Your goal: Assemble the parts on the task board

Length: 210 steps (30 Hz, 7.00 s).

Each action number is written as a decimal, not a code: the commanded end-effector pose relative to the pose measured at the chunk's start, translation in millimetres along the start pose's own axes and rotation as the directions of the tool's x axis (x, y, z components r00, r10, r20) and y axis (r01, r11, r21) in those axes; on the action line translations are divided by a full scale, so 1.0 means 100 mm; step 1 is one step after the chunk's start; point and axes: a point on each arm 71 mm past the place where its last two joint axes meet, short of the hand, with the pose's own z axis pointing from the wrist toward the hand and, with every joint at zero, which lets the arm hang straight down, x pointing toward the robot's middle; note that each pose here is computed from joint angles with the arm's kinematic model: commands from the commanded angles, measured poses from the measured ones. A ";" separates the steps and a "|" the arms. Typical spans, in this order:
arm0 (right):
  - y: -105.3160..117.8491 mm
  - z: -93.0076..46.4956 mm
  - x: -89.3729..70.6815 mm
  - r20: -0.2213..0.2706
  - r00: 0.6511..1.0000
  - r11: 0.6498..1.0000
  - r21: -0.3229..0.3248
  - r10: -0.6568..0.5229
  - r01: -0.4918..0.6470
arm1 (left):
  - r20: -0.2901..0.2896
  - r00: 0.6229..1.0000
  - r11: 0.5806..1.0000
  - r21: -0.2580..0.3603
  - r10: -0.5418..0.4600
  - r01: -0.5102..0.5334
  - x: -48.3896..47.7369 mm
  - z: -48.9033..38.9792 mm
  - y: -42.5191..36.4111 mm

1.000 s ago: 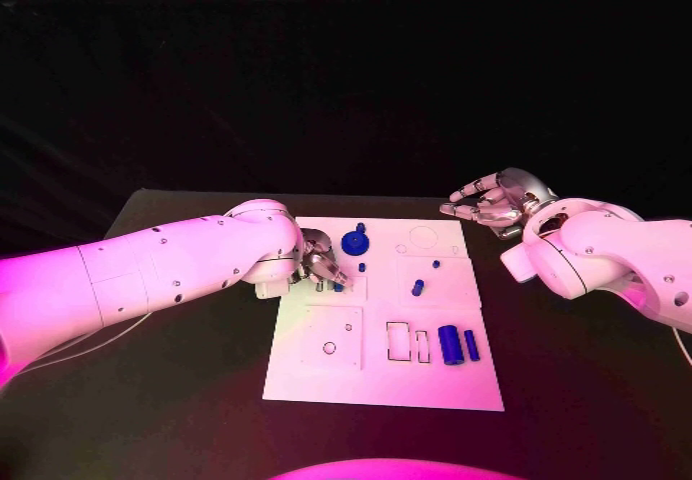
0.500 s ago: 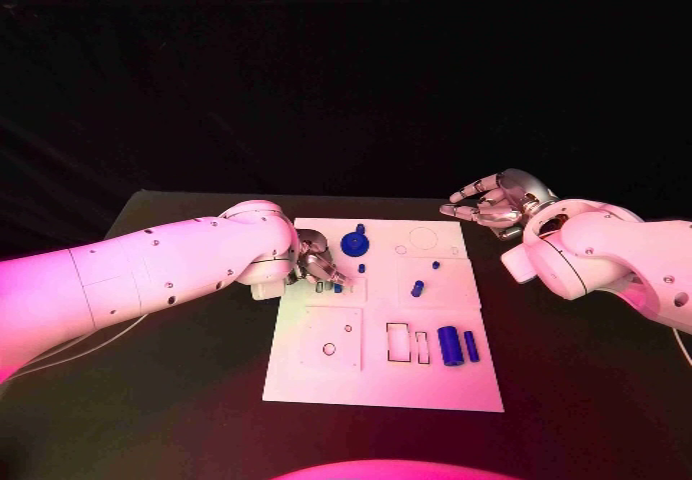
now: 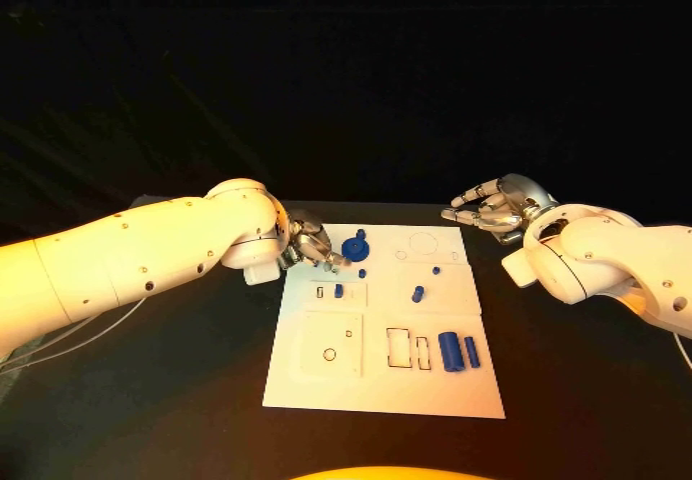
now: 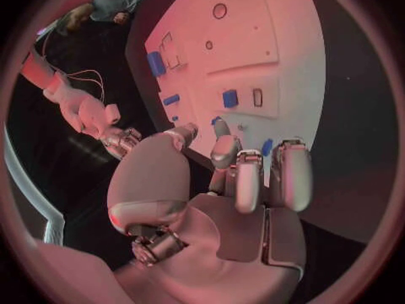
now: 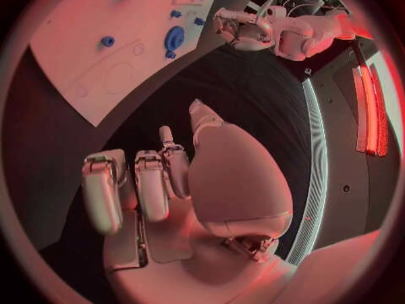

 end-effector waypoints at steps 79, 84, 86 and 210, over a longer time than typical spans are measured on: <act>0.03 0.01 0.03 -0.010 1.000 1.000 -0.025 -0.009 0.008 | -0.035 0.999 0.986 -0.166 0.022 -0.027 -0.205 0.474 0.353; 0.03 0.01 0.03 -0.011 1.000 1.000 -0.025 -0.009 0.008 | -0.036 0.999 0.986 -0.163 0.020 -0.025 -0.201 0.474 0.345; 0.03 0.01 0.03 -0.011 1.000 1.000 -0.025 -0.009 0.009 | -0.037 0.999 0.986 -0.162 0.019 -0.025 -0.200 0.475 0.343; -0.05 0.03 0.04 -0.025 1.000 1.000 -0.009 -0.012 0.012 | -0.001 0.998 0.997 -0.025 0.067 -0.067 0.464 0.067 0.357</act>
